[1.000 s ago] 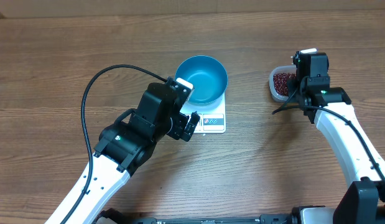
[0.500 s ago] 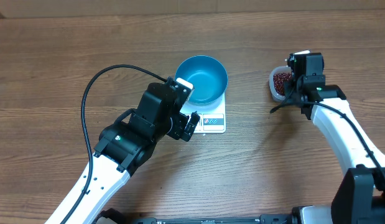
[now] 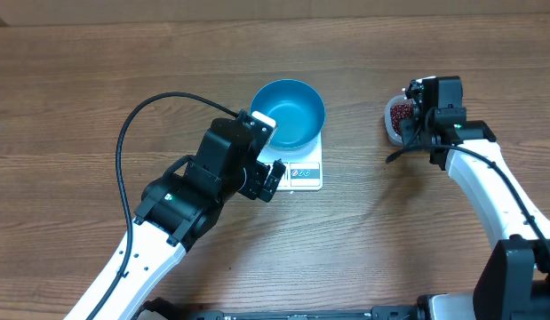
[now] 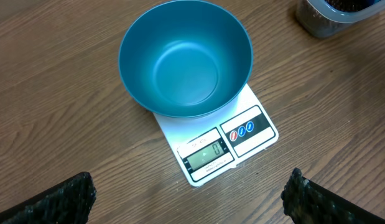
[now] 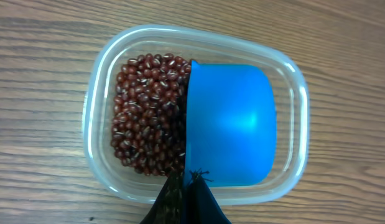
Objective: Scoop item into bowl and weigh 150g on scale
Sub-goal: 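Dip the blue scoop into the red beans with the right gripper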
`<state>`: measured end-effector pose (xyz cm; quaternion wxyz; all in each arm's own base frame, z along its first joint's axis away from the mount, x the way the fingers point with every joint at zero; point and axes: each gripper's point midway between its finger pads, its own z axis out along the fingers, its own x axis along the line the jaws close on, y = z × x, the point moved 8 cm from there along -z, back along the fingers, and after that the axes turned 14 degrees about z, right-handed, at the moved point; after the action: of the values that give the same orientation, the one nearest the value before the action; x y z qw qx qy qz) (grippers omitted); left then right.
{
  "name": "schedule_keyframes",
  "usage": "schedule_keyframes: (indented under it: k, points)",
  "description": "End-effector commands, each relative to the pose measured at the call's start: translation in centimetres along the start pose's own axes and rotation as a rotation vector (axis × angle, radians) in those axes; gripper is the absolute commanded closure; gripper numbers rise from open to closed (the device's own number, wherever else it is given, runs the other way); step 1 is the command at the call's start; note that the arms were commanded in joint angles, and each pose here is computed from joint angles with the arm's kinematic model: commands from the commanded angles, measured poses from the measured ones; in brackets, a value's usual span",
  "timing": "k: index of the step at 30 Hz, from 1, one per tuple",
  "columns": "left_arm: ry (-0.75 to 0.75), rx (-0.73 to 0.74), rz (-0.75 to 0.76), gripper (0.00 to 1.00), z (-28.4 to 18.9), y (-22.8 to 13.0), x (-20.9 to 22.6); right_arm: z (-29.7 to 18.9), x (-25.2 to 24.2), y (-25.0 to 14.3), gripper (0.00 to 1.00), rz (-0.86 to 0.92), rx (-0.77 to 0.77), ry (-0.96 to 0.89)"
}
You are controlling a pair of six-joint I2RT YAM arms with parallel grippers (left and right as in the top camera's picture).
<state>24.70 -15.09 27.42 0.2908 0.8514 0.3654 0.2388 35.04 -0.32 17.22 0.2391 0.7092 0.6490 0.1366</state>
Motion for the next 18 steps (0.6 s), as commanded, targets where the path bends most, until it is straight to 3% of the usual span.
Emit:
schedule_keyframes:
  k: [1,18]
  points:
    - [0.007,-0.028,-0.007,0.00,-0.5,0.9,0.3,-0.2,0.6,0.6,0.96,0.064,0.009,0.135]
    - [0.004,-0.018,-0.007,0.01,-0.5,0.7,0.3,-0.4,-3.9,-0.1,0.96,0.333,0.076,0.506]
